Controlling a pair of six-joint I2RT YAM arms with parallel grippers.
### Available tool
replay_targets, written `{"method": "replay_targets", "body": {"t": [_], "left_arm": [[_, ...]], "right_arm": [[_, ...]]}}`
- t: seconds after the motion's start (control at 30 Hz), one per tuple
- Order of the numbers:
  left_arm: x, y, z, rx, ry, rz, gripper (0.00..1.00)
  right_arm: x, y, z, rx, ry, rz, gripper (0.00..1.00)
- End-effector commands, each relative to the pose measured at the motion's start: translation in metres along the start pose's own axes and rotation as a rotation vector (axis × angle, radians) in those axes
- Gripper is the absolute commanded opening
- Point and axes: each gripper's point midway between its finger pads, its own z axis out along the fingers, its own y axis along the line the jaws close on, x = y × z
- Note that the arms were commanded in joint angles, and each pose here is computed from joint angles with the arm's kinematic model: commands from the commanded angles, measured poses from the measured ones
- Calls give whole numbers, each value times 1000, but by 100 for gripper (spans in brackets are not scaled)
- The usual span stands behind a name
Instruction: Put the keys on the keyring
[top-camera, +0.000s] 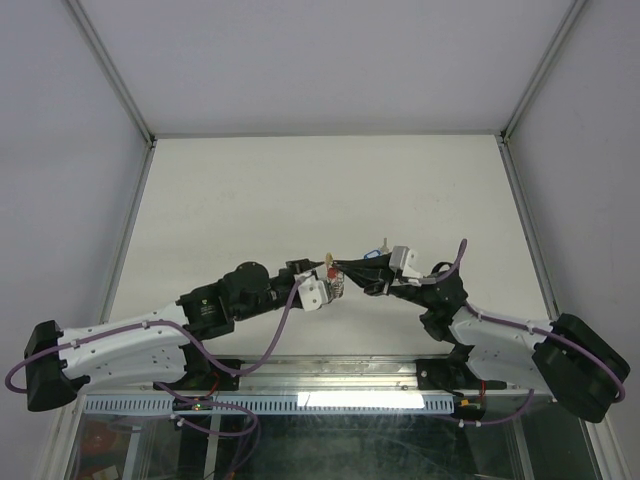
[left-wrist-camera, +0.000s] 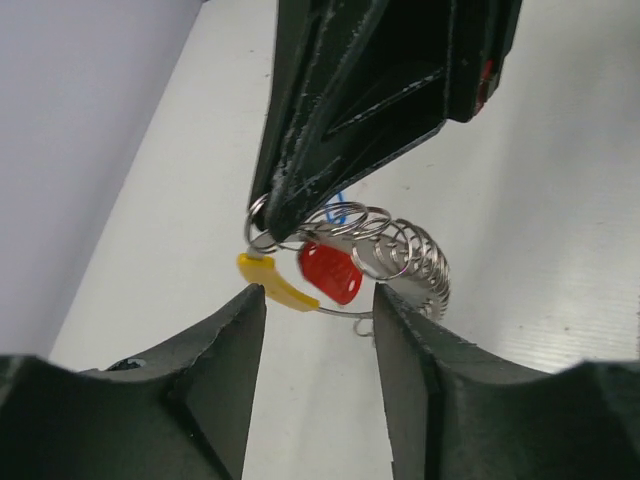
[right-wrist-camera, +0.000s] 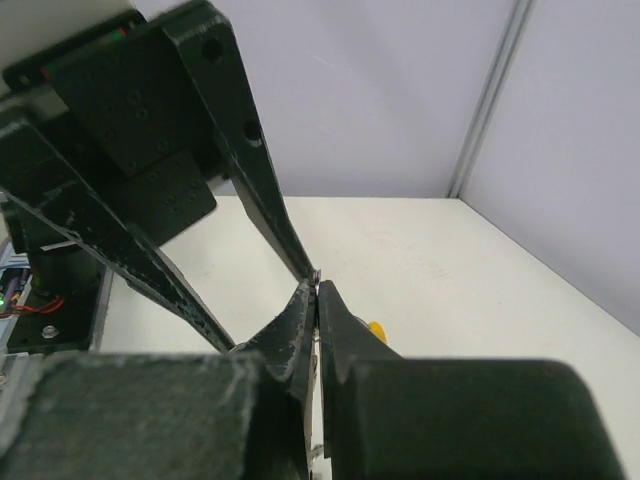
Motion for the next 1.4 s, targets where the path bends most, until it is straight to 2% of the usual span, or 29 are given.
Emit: {"method": "replay_targets", "body": {"t": [0.0, 0.13, 0.37, 0.5, 0.57, 0.97, 1.13, 1.37], "left_arm": [[-17, 27, -15, -154, -69, -78, 53], [-15, 49, -26, -284, -88, -210, 70], [24, 110, -38, -443, -51, -627, 87], [63, 140, -43, -529, 82, -819, 88], [75, 149, -44, -539, 113, -868, 89], [87, 175, -79, -728, 99, -844, 98], [90, 178, -81, -743, 105, -855, 99], [97, 183, -83, -760, 120, -876, 99]], "right_arm": [[-10, -18, 0, 91, -2, -54, 0], [9, -27, -4, 139, 112, -33, 0], [28, -34, -8, 177, 229, 5, 0], [39, -36, -2, 174, 284, 37, 0], [46, -36, 4, 157, 309, 56, 0], [100, -54, 57, 173, 406, 162, 3], [120, -71, 80, 236, 402, 181, 9], [134, -96, 89, 333, 424, 189, 18]]}}
